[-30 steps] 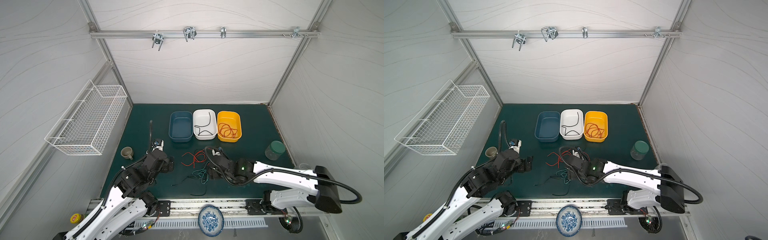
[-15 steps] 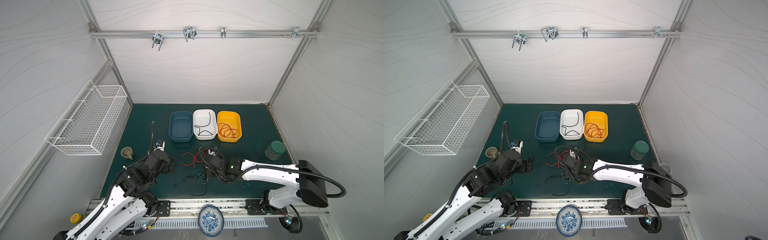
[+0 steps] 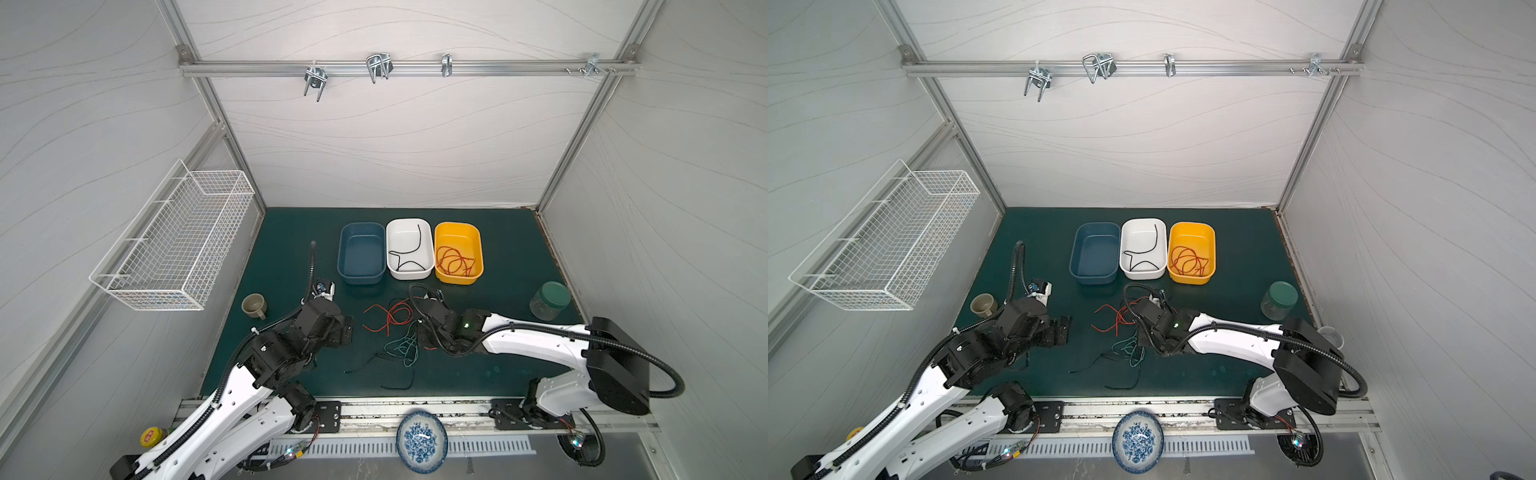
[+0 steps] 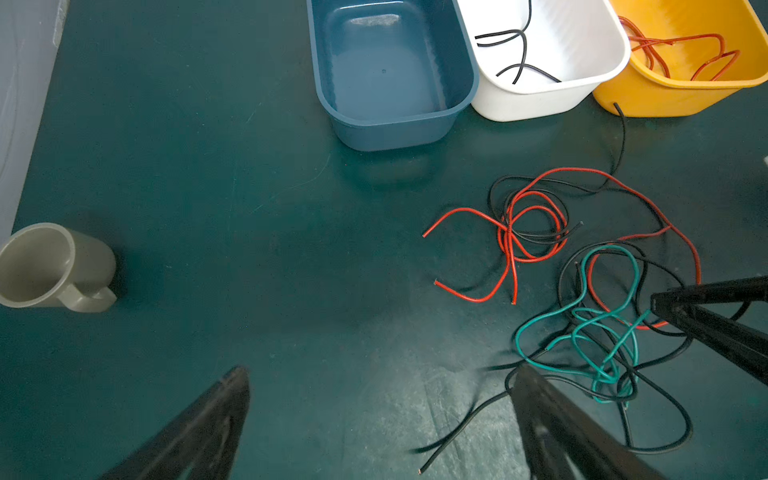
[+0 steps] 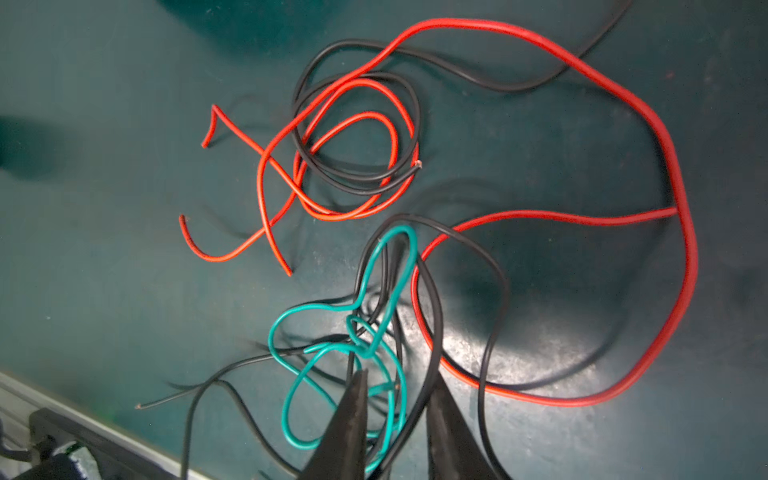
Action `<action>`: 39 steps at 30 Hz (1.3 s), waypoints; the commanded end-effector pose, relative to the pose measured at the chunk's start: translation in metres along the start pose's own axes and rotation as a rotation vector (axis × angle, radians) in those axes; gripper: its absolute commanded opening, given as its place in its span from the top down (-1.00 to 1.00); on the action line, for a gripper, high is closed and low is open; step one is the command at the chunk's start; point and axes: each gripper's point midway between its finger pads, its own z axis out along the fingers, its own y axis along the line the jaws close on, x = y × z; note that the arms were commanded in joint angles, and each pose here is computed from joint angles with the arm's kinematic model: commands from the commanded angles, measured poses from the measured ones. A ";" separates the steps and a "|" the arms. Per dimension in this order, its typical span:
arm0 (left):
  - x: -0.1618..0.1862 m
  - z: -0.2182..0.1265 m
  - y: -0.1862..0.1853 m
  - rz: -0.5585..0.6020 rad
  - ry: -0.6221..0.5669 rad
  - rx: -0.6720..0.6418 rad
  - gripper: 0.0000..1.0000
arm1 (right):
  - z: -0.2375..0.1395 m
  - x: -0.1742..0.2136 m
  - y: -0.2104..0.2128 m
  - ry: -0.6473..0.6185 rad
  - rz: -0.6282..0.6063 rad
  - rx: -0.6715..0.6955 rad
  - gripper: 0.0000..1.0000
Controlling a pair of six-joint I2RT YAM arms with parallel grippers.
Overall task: Untangle the cables
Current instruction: 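Grasp a black cable with the right gripper and lift it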
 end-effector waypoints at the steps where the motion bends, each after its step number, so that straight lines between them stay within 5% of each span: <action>1: -0.011 -0.001 -0.007 -0.008 -0.036 0.025 -0.99 | 0.002 -0.008 0.000 -0.007 0.008 -0.007 0.64; 7: -0.010 0.001 -0.009 -0.004 -0.027 0.029 -0.99 | 0.000 -0.033 -0.005 -0.018 0.008 -0.003 1.00; 21: -0.005 0.008 -0.016 0.014 0.017 0.042 -0.99 | -0.059 -0.108 0.022 -0.191 -0.178 -0.023 1.00; 39: -0.003 0.011 -0.020 0.021 0.039 0.055 -0.99 | -0.189 -0.169 0.064 -0.447 -0.295 -0.173 1.00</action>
